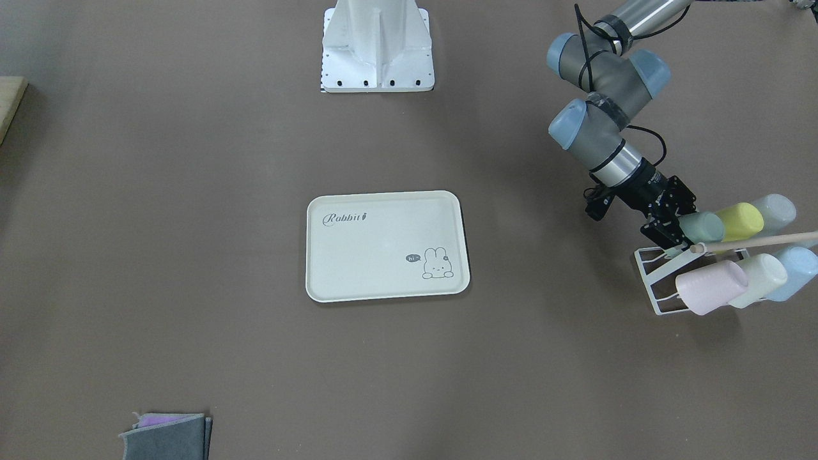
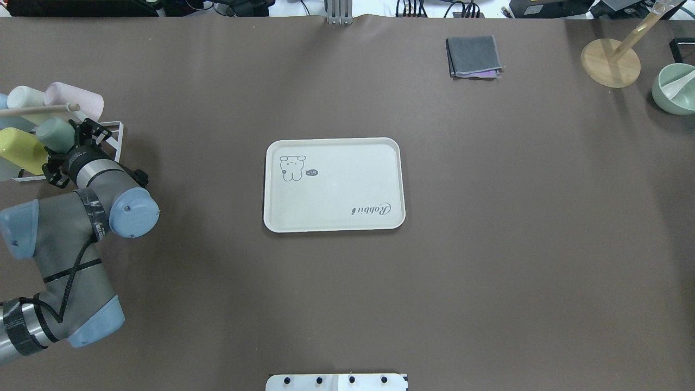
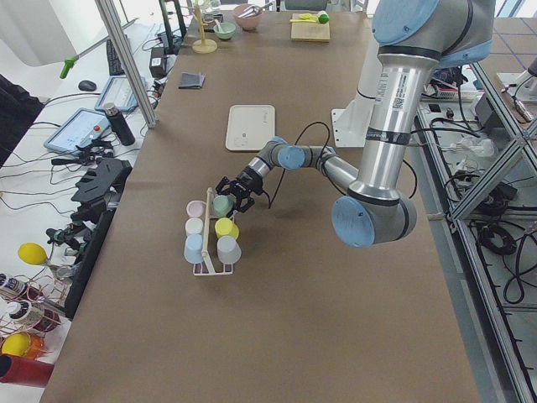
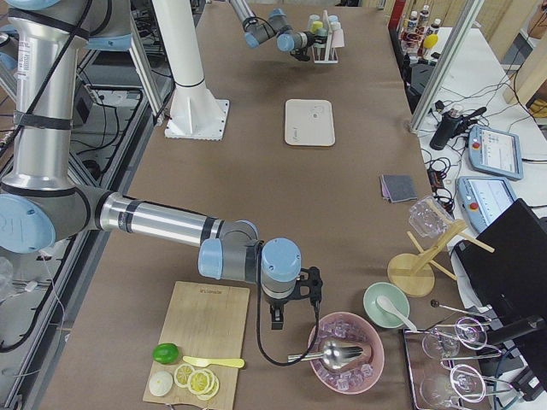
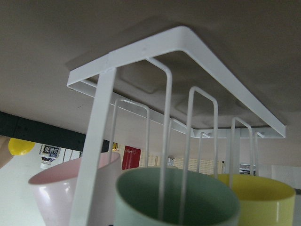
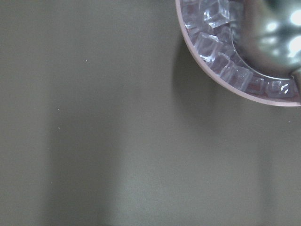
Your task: Pick up and place green cup on tray
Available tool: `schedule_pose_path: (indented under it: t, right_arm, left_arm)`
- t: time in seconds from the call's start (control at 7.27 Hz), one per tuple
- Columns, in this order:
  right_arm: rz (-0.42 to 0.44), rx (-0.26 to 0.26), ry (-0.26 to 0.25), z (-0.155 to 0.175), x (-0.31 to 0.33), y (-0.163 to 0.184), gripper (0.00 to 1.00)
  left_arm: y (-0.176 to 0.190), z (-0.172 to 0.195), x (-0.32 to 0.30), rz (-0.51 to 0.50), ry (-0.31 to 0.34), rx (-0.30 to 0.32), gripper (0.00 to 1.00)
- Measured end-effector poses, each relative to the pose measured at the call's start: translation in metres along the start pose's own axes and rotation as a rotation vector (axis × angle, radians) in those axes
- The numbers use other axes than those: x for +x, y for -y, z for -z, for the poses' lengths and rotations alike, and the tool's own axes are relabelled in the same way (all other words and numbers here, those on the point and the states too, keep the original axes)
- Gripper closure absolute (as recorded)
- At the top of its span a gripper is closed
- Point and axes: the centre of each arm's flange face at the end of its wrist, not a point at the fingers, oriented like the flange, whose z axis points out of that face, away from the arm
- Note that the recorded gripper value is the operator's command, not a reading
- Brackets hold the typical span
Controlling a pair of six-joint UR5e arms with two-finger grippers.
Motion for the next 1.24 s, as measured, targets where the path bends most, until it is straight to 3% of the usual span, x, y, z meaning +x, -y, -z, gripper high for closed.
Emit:
schedule_pose_path:
  t: [1.24]
  right_arm:
    - [-0.003, -0.002, 0.000, -0.001, 0.001, -0.002, 0.00]
  left_arm:
    - [-0.050, 0.007, -0.003, -0.042, 0.019, 0.009, 0.96]
